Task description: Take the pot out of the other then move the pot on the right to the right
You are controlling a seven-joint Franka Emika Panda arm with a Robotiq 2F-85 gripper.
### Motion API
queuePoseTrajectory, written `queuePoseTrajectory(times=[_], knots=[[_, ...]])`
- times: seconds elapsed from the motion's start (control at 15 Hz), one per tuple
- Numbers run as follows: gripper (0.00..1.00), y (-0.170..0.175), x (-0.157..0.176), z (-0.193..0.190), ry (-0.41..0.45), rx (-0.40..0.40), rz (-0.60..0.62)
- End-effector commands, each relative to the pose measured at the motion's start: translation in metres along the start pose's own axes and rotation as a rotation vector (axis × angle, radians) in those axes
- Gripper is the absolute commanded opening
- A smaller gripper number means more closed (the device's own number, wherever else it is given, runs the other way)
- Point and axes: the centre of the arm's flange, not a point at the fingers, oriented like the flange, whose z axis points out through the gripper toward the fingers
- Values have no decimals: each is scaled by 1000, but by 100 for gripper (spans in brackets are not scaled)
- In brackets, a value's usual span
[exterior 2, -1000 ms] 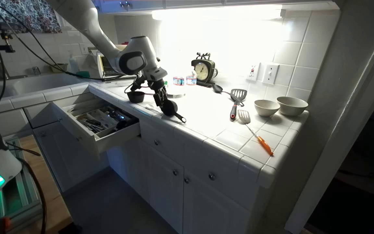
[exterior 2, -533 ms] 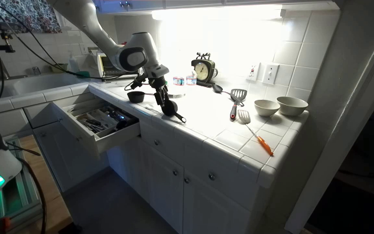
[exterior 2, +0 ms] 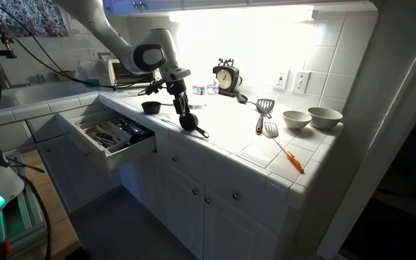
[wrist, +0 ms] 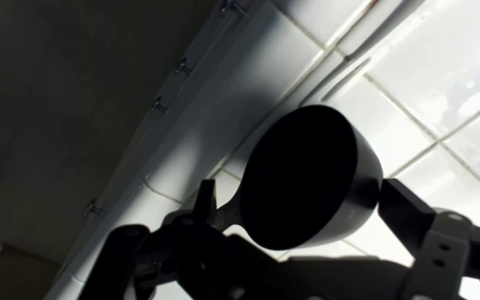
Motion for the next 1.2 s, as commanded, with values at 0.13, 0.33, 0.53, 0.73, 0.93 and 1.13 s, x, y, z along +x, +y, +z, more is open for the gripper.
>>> queuePoseTrajectory(times=[0.13,0.33,0.53,0.73,0.93,1.13], knots=[[100,9,11,-7,6,-35,7],[100,4,10,-5,6,-18,19],[100,-3,10,-7,-1,7,40],[100,-7,16,-14,-11,56,82],[100,-2,28,-18,-16,65,124],[100,12,44,-10,-23,35,146]])
